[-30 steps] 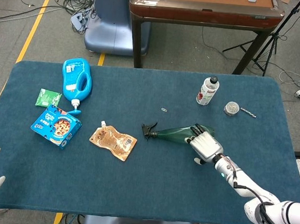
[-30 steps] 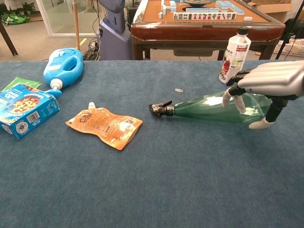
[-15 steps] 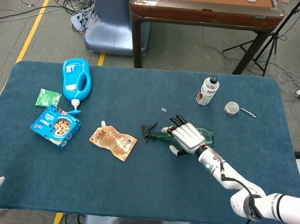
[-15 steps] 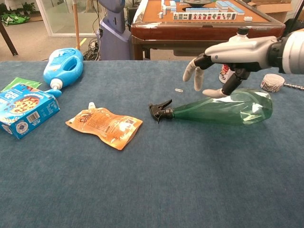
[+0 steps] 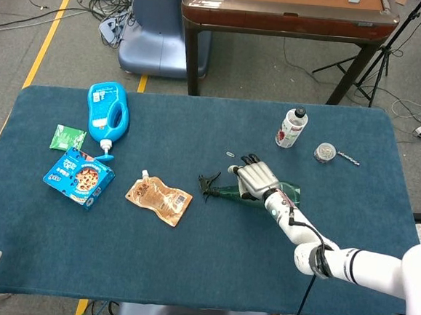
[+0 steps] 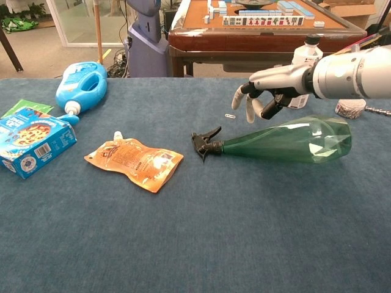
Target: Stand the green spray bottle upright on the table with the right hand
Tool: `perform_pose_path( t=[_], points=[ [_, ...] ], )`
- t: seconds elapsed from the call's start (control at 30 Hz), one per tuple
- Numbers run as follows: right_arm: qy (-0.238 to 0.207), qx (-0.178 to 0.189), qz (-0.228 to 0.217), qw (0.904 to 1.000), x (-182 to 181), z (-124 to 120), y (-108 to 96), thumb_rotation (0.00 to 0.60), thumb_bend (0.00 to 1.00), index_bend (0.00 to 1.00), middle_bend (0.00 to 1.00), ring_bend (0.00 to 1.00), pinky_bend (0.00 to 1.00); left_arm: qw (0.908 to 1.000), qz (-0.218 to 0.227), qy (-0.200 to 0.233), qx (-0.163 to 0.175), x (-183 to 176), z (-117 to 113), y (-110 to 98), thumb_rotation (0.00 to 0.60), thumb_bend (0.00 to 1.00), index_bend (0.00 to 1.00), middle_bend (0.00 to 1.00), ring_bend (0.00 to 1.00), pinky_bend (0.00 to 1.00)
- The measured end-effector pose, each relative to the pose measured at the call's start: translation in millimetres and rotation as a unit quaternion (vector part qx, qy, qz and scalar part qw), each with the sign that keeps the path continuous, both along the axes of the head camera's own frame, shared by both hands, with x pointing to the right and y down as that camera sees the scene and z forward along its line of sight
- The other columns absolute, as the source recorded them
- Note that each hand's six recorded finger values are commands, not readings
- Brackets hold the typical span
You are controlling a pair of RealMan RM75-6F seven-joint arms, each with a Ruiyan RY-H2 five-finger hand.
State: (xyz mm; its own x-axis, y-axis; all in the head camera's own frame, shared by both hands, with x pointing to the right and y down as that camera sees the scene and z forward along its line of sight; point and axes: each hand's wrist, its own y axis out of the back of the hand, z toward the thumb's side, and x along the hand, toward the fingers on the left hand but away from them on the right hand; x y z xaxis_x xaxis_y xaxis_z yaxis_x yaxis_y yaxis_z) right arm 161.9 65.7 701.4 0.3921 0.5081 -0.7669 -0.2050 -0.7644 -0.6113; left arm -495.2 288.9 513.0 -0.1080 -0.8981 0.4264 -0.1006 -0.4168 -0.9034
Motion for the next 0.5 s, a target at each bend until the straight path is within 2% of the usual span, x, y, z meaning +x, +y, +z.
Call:
perform_pose_path(
  t=[0.23, 0.5],
  points=[
    [0.014, -0.032, 0.013, 0.9993, 2, 19, 5, 0.467, 0.89, 0.20, 0.36, 0.04, 0.00, 1.0000, 0.000, -0.001, -0.003, 0, 1, 0, 0.600, 0.26, 0.19, 0.01, 0.04, 0.04],
    [-0.010, -0.061, -0.005, 0.9981, -18, 16, 22, 0.468, 0.89, 0.20, 0.38, 0.04, 0.00, 1.0000, -0.003, -0.003, -0.002, -1, 0, 0, 0.600, 0.26, 0.19, 0.01, 0.04, 0.04]
  ],
)
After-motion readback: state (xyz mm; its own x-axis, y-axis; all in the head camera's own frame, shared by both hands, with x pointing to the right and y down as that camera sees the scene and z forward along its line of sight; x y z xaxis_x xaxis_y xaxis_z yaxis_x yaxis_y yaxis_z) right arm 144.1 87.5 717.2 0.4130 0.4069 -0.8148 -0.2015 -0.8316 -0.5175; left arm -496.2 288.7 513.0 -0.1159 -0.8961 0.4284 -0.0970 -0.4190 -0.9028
